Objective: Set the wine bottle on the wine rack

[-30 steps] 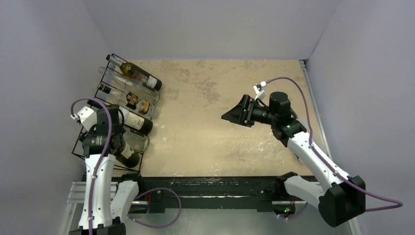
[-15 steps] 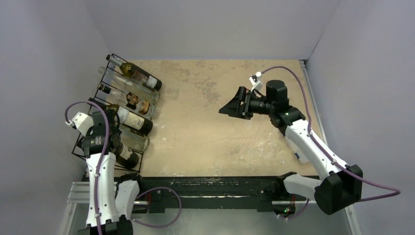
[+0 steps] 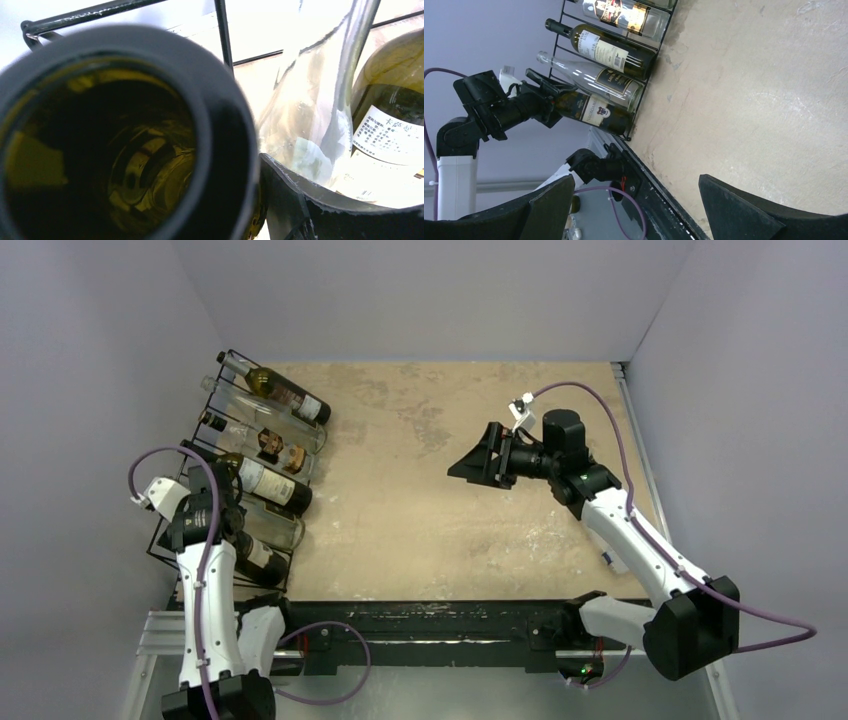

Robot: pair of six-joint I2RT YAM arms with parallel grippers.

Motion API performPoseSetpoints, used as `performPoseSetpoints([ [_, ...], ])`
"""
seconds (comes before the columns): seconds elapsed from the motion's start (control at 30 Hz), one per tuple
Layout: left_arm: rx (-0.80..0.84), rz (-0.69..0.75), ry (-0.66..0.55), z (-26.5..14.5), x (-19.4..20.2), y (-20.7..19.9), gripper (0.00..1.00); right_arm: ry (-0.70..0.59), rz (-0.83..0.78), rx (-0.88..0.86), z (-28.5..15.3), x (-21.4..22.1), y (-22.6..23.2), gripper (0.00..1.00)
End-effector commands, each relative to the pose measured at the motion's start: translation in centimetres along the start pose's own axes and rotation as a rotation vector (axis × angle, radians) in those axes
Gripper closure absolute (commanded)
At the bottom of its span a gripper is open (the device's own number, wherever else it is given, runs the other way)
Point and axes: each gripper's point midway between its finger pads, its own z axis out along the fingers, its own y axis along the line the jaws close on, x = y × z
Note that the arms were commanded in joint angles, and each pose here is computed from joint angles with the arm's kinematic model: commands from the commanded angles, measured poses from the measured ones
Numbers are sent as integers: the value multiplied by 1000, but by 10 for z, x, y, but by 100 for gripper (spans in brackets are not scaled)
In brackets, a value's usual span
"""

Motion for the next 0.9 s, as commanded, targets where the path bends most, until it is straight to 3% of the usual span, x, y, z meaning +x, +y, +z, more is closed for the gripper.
performPoseSetpoints([
  [0.0, -5, -63, -2, 7, -3, -8, 78, -20, -40, -46, -1, -5, 10, 1],
  [0.37, -17, -91, 64, 13, 11, -9, 58, -7, -43, -52, 4, -6, 8, 1],
  [0.4, -20, -91, 65, 13, 11, -8, 60, -5, -43, -53, 5, -7, 7, 1],
  [0.43, -22, -92, 65, 13, 11, -8, 53, -3, -45, -53, 5, -7, 7, 1],
  [0.87, -23, -99, 51, 11, 6, -6, 11, 5, -59, -62, 9, -13, 10, 1],
])
